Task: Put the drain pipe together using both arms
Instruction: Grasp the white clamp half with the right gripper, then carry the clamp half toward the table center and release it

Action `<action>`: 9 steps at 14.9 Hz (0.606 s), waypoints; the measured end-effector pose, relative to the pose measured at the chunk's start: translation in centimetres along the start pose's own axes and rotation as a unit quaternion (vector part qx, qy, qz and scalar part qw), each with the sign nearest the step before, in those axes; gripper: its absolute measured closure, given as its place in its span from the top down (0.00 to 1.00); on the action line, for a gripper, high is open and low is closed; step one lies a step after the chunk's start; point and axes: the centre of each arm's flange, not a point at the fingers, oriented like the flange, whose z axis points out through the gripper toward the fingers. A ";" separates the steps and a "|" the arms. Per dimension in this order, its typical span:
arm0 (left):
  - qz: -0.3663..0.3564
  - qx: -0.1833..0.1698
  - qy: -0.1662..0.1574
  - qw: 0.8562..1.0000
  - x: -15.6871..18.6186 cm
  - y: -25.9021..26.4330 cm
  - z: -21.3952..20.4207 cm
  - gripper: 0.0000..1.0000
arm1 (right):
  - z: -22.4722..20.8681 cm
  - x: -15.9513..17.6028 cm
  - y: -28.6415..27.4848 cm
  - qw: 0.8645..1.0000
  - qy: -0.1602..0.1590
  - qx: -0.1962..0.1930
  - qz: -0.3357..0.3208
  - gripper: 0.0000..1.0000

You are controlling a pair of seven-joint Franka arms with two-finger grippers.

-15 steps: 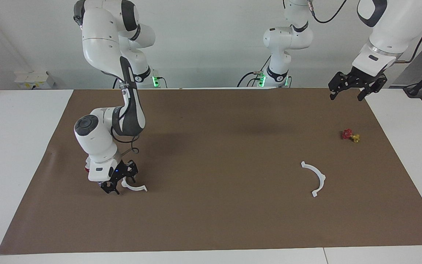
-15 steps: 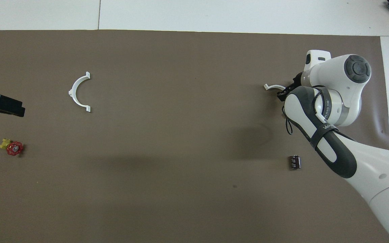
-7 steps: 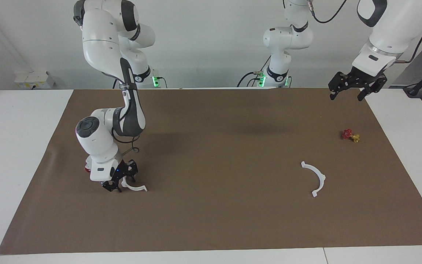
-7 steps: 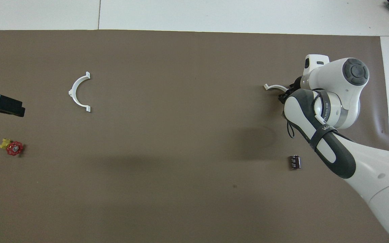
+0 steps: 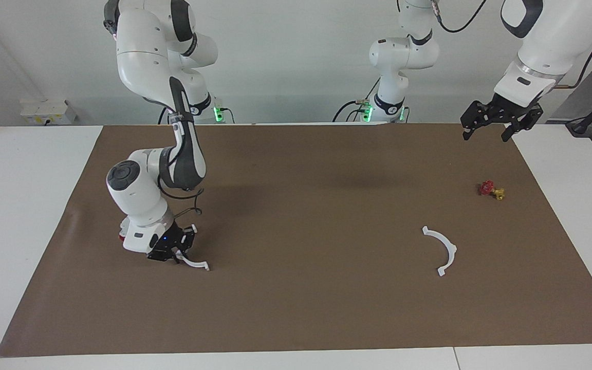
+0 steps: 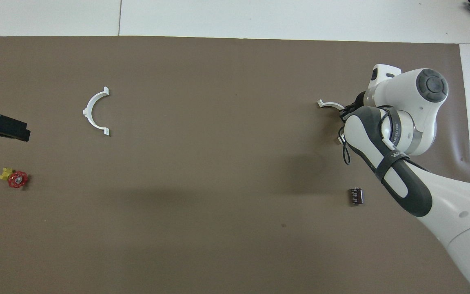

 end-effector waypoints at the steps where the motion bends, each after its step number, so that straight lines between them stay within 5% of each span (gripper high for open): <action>1: 0.000 0.000 0.000 1.000 0.0 0.0 0.0 1.00 | -1.1 0.7 -1.9 1.000 -0.002 0.004 0.029 0.21; 9: 0.000 0.000 0.000 1.000 0.0 0.0 0.0 1.00 | -4.9 3.2 -19.9 0.989 -0.024 -0.011 0.149 0.21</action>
